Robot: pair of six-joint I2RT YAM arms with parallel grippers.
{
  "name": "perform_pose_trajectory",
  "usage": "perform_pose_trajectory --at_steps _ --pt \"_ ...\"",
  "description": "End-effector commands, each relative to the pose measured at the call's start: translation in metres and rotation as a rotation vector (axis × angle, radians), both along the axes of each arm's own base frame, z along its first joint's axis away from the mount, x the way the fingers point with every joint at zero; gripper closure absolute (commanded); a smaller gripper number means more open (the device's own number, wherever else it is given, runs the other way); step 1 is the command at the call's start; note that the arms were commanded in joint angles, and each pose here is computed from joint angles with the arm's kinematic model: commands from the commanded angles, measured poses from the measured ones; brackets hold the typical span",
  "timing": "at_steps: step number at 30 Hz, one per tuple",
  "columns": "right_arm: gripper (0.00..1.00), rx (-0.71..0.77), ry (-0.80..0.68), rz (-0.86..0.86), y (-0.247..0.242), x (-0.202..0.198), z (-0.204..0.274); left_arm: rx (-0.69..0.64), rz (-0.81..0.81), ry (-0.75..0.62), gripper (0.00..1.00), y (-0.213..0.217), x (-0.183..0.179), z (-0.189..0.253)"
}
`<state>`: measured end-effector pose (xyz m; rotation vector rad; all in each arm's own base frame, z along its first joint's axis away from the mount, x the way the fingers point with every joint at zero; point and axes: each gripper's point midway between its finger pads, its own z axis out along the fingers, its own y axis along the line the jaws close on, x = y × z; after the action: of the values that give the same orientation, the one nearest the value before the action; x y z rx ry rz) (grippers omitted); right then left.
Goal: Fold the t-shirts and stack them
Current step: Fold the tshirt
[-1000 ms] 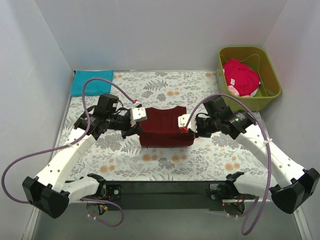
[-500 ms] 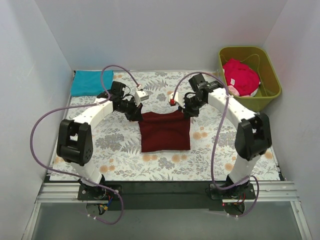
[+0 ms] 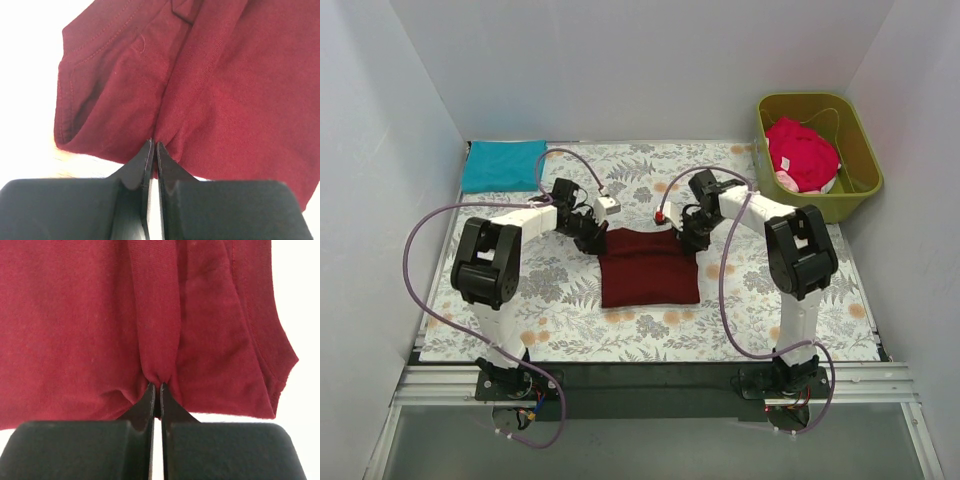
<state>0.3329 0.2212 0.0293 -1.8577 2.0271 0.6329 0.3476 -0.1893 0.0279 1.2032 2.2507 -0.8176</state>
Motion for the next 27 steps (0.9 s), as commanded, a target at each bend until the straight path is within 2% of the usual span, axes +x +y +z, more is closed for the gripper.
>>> perform_pose_trajectory --at_steps 1,2,6,7,8,10,11,13,15,17,18,19,22,24,27 --pt "0.99 0.011 0.031 -0.025 -0.008 -0.036 0.021 -0.004 -0.031 -0.009 1.00 0.002 -0.033 0.023" --pt "0.99 0.004 0.073 -0.026 -0.010 -0.056 0.016 -0.011 -0.039 0.015 1.00 0.002 -0.047 0.024" --pt "0.99 0.062 0.061 -0.042 -0.008 -0.093 0.050 -0.062 -0.077 0.011 1.00 0.000 -0.088 0.058" --pt "0.88 0.082 0.075 -0.062 -0.006 -0.098 0.056 -0.075 -0.084 0.008 1.00 -0.002 -0.094 0.064" --pt "0.76 0.097 0.089 -0.081 -0.006 -0.103 0.064 -0.086 -0.083 -0.004 0.91 -0.002 -0.096 0.071" --pt "0.58 0.129 0.091 -0.159 -0.005 -0.098 0.087 -0.107 -0.085 -0.048 0.65 -0.003 -0.097 0.091" --pt "0.55 0.161 0.119 -0.181 -0.003 -0.098 0.095 -0.123 -0.085 -0.062 0.46 -0.005 -0.096 0.099" --pt "0.50 0.227 0.148 -0.256 0.002 -0.085 0.117 -0.150 -0.101 -0.104 0.34 -0.013 -0.091 0.115" --pt "0.52 0.284 0.221 -0.320 0.003 -0.068 0.122 -0.160 -0.110 -0.098 0.31 -0.023 -0.089 0.118" --pt "0.63 0.351 0.293 -0.368 0.012 -0.052 0.135 -0.164 -0.142 -0.098 0.31 -0.041 -0.083 0.115" --pt "0.66 0.349 0.348 -0.386 0.016 -0.046 0.125 -0.164 -0.143 -0.089 0.31 -0.049 -0.082 0.114" --pt "0.75 0.372 0.359 -0.392 0.021 -0.037 0.132 -0.178 -0.167 -0.118 0.31 -0.064 -0.077 0.117" --pt "0.84 0.415 0.491 -0.418 0.041 -0.027 0.125 -0.174 -0.175 -0.108 0.31 -0.090 -0.067 0.101" --pt "0.88 0.425 0.556 -0.436 0.050 -0.021 0.120 -0.144 -0.182 -0.100 0.32 -0.102 -0.058 0.083" --pt "0.89 0.413 0.556 -0.456 0.056 -0.012 0.108 -0.118 -0.182 -0.084 0.34 -0.112 -0.050 0.062"
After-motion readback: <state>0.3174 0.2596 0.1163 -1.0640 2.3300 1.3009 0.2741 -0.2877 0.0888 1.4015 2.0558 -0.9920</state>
